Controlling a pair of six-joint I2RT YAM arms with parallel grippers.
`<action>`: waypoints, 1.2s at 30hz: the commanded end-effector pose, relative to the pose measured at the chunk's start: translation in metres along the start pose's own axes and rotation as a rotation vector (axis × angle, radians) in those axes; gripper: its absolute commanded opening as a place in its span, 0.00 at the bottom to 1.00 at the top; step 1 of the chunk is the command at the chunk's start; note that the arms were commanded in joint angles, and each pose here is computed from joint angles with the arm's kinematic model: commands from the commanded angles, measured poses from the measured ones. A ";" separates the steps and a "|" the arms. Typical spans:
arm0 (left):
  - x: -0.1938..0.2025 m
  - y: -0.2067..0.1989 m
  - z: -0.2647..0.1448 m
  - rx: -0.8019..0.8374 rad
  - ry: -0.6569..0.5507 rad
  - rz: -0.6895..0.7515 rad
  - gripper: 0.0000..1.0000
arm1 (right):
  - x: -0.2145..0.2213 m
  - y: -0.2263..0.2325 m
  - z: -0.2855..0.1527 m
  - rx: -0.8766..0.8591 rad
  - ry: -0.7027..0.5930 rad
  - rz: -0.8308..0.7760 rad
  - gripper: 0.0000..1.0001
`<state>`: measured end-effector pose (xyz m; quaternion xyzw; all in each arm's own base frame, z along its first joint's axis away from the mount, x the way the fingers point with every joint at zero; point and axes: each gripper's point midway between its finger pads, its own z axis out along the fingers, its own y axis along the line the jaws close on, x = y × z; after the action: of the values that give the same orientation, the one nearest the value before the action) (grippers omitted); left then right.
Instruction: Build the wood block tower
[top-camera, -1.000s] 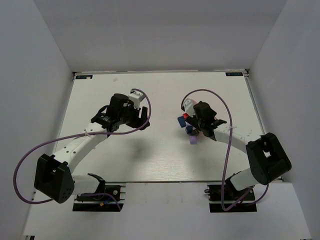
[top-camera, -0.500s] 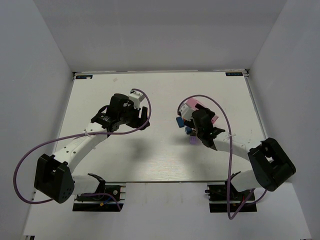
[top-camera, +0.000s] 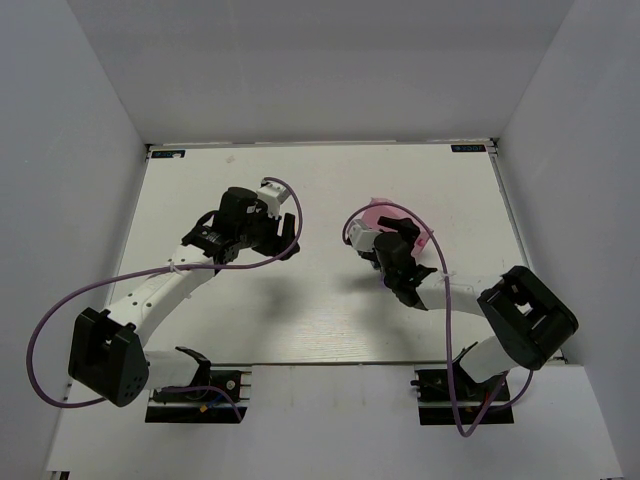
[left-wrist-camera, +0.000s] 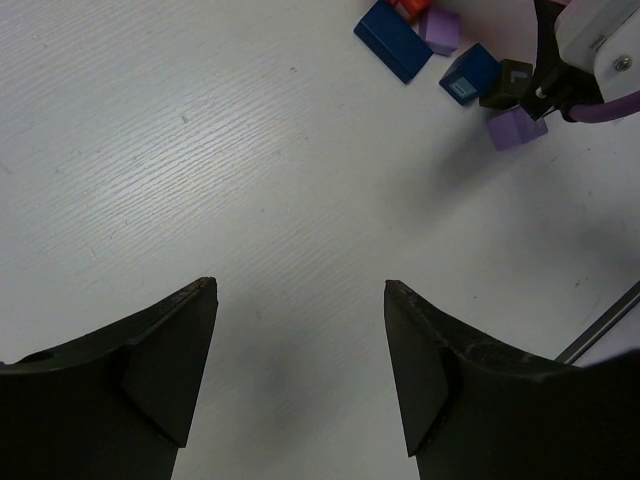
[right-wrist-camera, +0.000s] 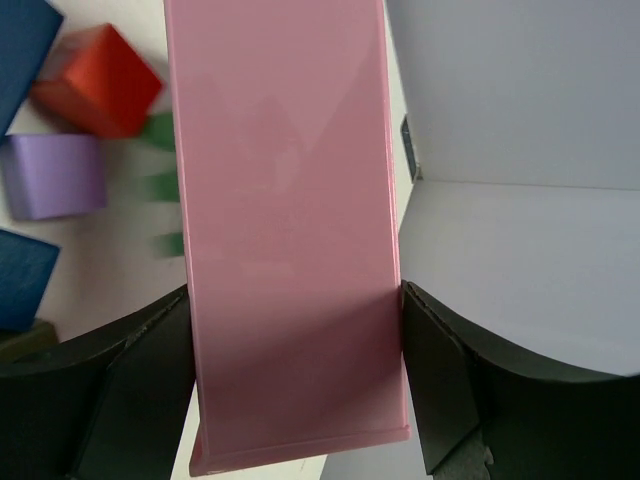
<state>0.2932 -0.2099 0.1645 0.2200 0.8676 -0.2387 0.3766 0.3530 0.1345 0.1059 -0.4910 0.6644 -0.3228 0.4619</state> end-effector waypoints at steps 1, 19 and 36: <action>-0.011 -0.003 -0.004 0.005 -0.032 0.019 0.78 | -0.016 -0.041 -0.005 0.150 -0.045 0.083 0.00; -0.010 -0.004 -0.002 0.002 -0.022 0.022 0.78 | -0.030 -0.084 0.001 0.038 -0.066 0.448 0.00; -0.031 -0.028 0.011 0.050 -0.019 0.051 0.78 | 0.039 -0.115 0.047 -0.323 0.039 1.008 0.00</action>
<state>0.3005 -0.2343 0.1694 0.2405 0.8633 -0.2452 0.3698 0.4294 0.0549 0.1659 -0.2064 0.8566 -0.0638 0.4686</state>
